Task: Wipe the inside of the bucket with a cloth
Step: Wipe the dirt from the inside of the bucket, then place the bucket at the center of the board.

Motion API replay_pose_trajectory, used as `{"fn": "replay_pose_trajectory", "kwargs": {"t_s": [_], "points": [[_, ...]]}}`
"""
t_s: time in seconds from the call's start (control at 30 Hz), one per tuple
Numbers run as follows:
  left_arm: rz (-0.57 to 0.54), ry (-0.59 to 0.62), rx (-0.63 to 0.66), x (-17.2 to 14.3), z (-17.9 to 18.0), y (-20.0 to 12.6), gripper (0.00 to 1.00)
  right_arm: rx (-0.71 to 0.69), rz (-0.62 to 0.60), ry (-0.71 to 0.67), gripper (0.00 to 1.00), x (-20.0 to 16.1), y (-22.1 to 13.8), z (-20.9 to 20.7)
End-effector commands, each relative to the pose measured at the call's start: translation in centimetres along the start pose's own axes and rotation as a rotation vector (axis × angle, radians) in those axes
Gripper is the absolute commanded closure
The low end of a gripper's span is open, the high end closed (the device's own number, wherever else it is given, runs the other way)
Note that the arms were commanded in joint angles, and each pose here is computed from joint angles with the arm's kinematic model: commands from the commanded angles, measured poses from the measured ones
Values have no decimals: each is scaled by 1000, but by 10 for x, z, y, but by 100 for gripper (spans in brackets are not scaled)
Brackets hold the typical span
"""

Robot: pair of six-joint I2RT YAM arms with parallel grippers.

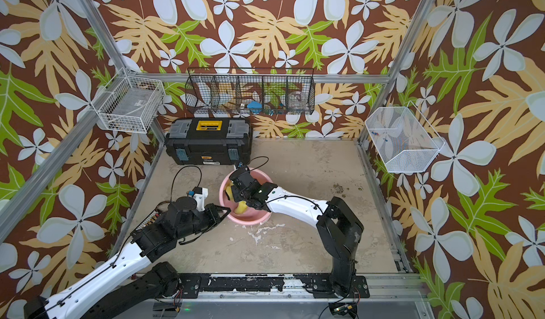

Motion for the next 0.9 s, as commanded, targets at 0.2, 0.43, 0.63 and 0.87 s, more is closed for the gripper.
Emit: {"fn": "replay_pose_trajectory", "kwargs": {"t_s": [0.2, 0.43, 0.63, 0.87], "points": [[-20, 51, 85, 11, -8, 3, 100, -133, 39, -66, 100, 6, 12, -13], [-66, 74, 168, 20, 7, 10, 97, -45, 73, -57, 100, -2, 24, -2], [-99, 116, 231, 28, 10, 12, 82, -44, 101, -67, 100, -4, 32, 0], [-102, 163, 277, 33, 6, 21, 75, -28, 133, -50, 100, -13, 42, -2]]}}
Point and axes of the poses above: each gripper's point midway between its finger pads, its own y axis out along the fingers, its own z axis along the line the jaws close on, x = y × z, the point moved 7 cm from there along -y, back along the fingers, and after that the axes turned 15 degrees about -y, right-handed, at the moved point
